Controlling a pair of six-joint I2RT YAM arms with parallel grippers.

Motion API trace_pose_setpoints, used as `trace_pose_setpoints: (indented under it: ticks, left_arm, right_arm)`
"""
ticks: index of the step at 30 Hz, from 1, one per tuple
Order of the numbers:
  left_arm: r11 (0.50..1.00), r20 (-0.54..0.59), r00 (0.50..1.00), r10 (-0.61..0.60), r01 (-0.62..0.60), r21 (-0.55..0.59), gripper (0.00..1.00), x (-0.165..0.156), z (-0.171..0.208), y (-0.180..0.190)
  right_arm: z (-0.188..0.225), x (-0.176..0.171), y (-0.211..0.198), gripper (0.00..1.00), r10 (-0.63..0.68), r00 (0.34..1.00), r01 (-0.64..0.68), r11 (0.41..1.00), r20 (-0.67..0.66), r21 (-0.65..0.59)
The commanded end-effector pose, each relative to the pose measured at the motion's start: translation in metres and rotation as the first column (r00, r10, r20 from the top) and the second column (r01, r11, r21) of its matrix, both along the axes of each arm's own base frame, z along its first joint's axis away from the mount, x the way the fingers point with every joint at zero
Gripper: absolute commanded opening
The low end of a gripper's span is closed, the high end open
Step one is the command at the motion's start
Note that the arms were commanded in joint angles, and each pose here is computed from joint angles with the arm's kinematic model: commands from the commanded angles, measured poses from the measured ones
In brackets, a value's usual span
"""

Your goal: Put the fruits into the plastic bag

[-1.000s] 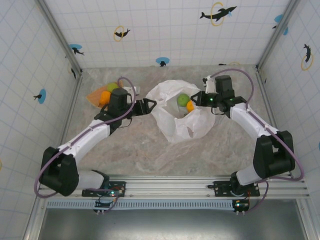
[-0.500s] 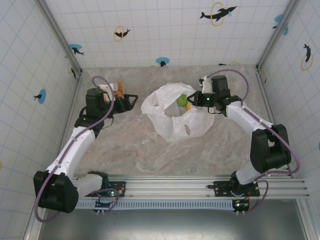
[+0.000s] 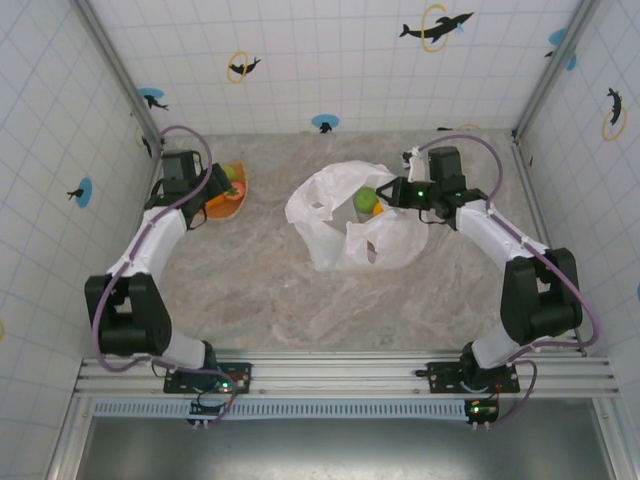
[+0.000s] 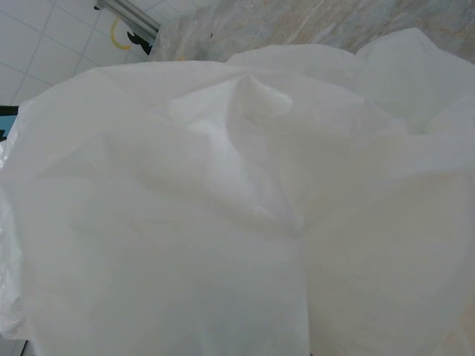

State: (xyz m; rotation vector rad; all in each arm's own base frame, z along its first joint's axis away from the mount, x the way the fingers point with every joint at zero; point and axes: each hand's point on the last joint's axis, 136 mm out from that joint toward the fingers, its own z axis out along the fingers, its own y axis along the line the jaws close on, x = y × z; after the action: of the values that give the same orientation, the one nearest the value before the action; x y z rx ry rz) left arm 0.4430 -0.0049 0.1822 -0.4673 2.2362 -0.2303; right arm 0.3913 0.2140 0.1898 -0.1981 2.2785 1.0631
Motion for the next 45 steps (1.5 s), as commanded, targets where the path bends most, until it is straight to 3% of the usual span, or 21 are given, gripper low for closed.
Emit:
trace_pose_setpoints:
  ticks: [1,9,19,26,36,45]
  left_arm:
    - [0.989,-0.074,0.993,0.092,-0.083,0.120,0.89,0.008,-0.014,0.038]
    - [0.999,-0.181,0.983,0.026,-0.022,0.024,0.88,0.040,-0.056,0.038]
    - [0.998,-0.295,0.956,-0.010,0.025,0.050,0.89,0.058,-0.099,0.040]
    - [0.998,-0.318,0.947,-0.047,0.056,0.020,0.89,0.065,-0.115,0.034]
    - [0.996,-0.370,0.929,0.013,0.021,0.088,0.87,0.065,-0.127,0.050]
    - [0.998,-0.371,0.928,0.002,0.020,0.056,0.87,0.063,-0.129,0.050]
  right_arm:
    - [0.014,0.000,-0.003,0.00,0.013,0.998,-0.014,0.999,0.058,0.029]
    - [0.013,0.001,-0.011,0.00,0.006,0.998,-0.008,0.999,0.056,0.047]
    - [0.014,0.002,-0.015,0.00,-0.005,0.998,0.002,0.999,0.057,0.048]
    - [0.013,0.001,-0.016,0.00,-0.008,0.999,0.005,0.999,0.053,0.048]
    - [0.011,-0.001,-0.017,0.00,-0.009,0.999,0.006,0.999,0.049,0.042]
    - [0.008,-0.001,-0.016,0.00,-0.007,0.999,0.005,0.999,0.042,0.043]
